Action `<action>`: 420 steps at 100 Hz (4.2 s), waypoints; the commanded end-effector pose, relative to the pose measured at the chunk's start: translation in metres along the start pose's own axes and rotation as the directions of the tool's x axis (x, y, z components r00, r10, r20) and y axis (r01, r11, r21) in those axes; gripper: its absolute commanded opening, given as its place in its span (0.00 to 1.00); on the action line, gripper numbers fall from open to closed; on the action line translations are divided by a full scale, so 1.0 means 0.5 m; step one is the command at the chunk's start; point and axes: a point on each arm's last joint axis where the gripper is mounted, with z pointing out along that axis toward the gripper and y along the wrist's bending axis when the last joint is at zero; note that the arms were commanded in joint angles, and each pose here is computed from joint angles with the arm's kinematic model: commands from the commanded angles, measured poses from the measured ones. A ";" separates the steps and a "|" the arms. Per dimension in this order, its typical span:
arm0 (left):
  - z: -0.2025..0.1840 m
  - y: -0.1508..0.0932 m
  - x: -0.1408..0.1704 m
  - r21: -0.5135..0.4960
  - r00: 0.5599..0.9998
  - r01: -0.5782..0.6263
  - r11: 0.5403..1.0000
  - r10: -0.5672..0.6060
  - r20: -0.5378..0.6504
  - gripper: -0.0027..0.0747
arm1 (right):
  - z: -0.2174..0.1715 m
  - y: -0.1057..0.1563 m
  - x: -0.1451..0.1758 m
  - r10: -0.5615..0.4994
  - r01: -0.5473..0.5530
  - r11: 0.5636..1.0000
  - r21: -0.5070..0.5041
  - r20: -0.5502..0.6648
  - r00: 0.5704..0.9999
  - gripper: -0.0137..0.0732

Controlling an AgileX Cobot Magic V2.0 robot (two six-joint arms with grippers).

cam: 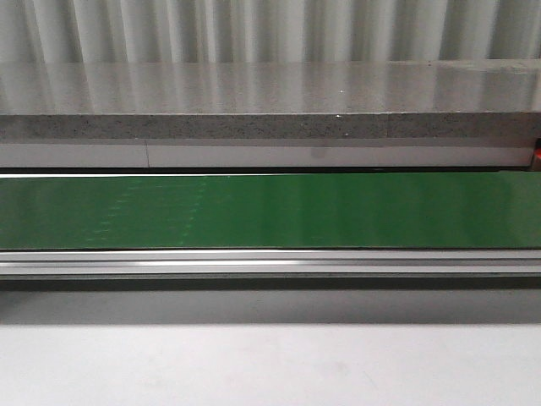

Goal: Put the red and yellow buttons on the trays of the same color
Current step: 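Move the left gripper down over a red push-button on the table, then grasp the red push-button with the left gripper and set it on the belt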

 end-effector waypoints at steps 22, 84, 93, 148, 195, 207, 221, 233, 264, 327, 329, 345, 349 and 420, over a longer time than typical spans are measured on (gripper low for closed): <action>0.010 -0.006 -0.027 0.017 0.996 0.029 0.999 -0.031 0.089 0.86 | -0.014 0.002 -0.023 -0.013 0.014 1.000 -0.004 0.090 0.996 0.08; 0.025 -0.003 -0.016 0.010 0.998 0.054 0.999 -0.054 0.035 0.28 | -0.014 0.002 -0.023 -0.013 0.014 1.000 -0.004 0.090 0.996 0.08; 0.023 -0.006 -0.016 0.011 0.999 0.053 0.999 -0.053 0.008 0.09 | -0.014 0.002 -0.023 -0.013 0.014 1.000 -0.004 0.090 0.996 0.08; -0.169 -0.059 -0.064 0.114 0.979 -0.146 0.983 0.127 0.158 0.01 | -0.014 0.002 -0.023 -0.013 0.014 1.000 -0.004 0.090 0.996 0.08; -0.231 -0.131 -0.003 0.202 0.903 -0.428 0.881 0.413 0.114 0.01 | -0.014 0.002 -0.023 -0.013 0.014 1.000 -0.004 0.090 0.996 0.08; -0.232 -0.164 0.019 0.208 0.843 -0.538 0.817 0.521 0.133 0.01 | -0.014 0.002 -0.023 -0.013 0.014 1.000 -0.004 0.090 0.996 0.08; -0.232 -0.179 0.032 0.211 0.810 -0.587 0.782 0.571 0.135 0.01 | -0.014 0.002 -0.023 -0.013 0.014 1.000 -0.004 0.090 0.996 0.08; -0.232 -0.179 0.033 0.210 0.809 -0.588 0.781 0.574 0.131 0.01 | -0.014 0.002 -0.023 -0.013 0.014 1.000 -0.004 0.090 0.996 0.08; -0.211 -0.178 0.036 0.209 0.808 -0.587 0.782 0.581 0.097 0.01 | -0.014 0.002 -0.023 -0.013 0.014 1.000 -0.004 0.090 0.996 0.08; -0.154 -0.173 0.051 0.216 0.803 -0.578 0.787 0.596 -0.023 0.07 | -0.014 0.002 -0.023 -0.013 0.014 1.000 -0.004 0.090 0.996 0.08; -0.154 -0.173 0.051 0.217 0.802 -0.578 0.787 0.596 -0.026 0.09 | -0.014 0.002 -0.023 -0.013 0.014 1.000 -0.004 0.090 0.996 0.08; -0.154 -0.173 0.052 0.218 0.801 -0.578 0.787 0.597 -0.031 0.47 | -0.014 0.002 -0.023 -0.013 0.014 1.000 -0.004 0.090 0.996 0.08; -0.154 -0.173 0.052 0.218 0.802 -0.578 0.787 0.597 -0.030 0.59 | -0.014 0.002 -0.023 -0.013 0.014 1.000 -0.004 0.090 0.996 0.08; -0.231 -0.175 -0.030 0.196 0.860 -0.511 0.837 0.500 0.107 0.85 | -0.014 0.002 -0.023 -0.013 0.014 1.000 -0.004 0.090 0.996 0.08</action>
